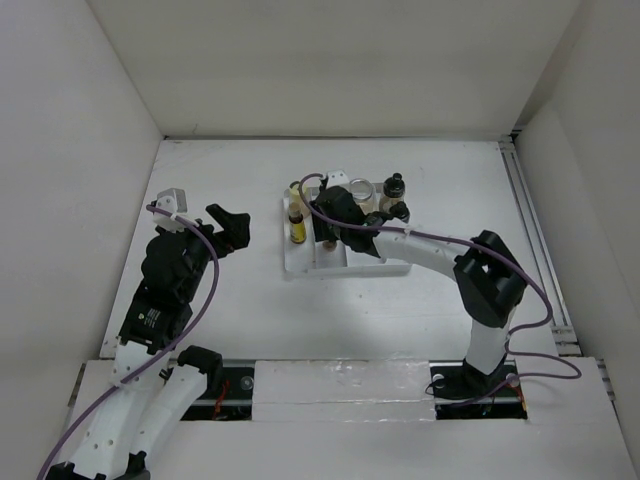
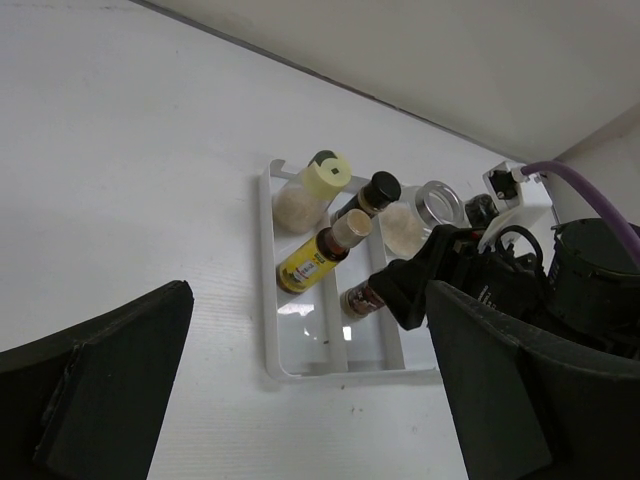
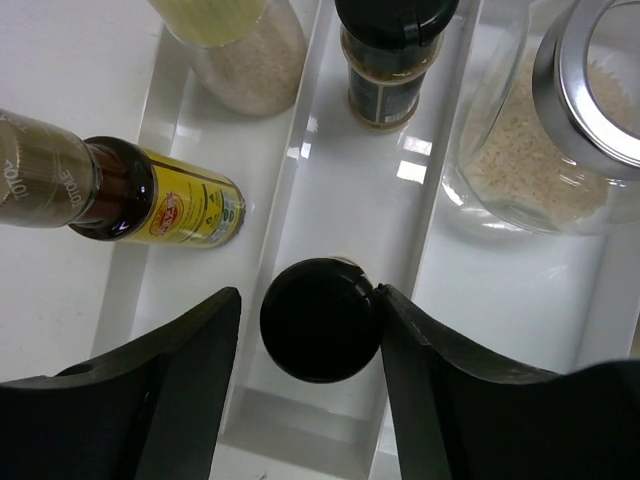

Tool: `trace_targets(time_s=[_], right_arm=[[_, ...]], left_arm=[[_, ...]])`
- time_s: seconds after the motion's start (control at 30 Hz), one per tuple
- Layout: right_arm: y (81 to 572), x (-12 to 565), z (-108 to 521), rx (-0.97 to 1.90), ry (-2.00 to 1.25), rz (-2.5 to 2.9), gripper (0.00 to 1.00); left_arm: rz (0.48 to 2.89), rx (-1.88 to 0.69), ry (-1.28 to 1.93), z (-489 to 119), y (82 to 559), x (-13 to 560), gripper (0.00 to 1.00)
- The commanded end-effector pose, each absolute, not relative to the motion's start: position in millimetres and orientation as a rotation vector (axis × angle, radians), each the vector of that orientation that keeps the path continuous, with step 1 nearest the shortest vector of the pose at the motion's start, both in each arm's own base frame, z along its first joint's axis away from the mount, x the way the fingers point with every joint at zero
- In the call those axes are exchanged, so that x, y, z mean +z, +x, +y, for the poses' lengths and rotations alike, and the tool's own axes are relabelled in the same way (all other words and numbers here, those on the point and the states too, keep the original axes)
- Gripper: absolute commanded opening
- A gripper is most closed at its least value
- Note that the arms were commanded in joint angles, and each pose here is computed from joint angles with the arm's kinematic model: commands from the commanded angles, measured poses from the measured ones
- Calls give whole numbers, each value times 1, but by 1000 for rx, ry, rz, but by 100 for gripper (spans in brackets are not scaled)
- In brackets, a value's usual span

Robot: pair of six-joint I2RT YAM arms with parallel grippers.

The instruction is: Organize the condiment bottles

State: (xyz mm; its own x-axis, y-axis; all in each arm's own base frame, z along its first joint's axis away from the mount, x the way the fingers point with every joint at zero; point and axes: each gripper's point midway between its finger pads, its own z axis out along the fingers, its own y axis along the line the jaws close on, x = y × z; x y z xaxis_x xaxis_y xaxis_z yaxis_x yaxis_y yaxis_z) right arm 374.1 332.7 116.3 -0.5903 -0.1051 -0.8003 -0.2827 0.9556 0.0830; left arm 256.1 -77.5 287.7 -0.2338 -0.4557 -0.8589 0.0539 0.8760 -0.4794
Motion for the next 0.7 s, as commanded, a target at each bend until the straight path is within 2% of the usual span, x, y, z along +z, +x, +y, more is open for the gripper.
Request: trace_targets(time_s=[0.0,0.03,0.1,0.13,0.3,0.5,0.53,0.6,0.67], right_arm=[[386,141,348,300,-244,2124,63],[384,145,346,305,-241,2118,71],[383,154,345,316,-235,2104,78],[381,162,343,326,-230,2092,86],[370,211,337,396,-203,2009,100],[343,270,302,458,-144,1898,100],[333,295,290,488,-131,1846,100],[318,300,274,488,-115,1823,100],[296,331,252,545,-72,1744,100]], left_arm=[[1717,-497,-288,-78,257,298,99],[1717,-497,-288,-78,257,298,99],[1717,-497,-288,-78,257,298,99],[1717,-497,-288,-78,257,298,99],[1715,-489,-295,-77,258,298,99],[1682,-489,-302,-74,256,306,99],[1671,-485,-308,-72,254,308,99],[1662,-488,-307,-71,254,308,99],[1653,-491,-307,-71,254,310,99]])
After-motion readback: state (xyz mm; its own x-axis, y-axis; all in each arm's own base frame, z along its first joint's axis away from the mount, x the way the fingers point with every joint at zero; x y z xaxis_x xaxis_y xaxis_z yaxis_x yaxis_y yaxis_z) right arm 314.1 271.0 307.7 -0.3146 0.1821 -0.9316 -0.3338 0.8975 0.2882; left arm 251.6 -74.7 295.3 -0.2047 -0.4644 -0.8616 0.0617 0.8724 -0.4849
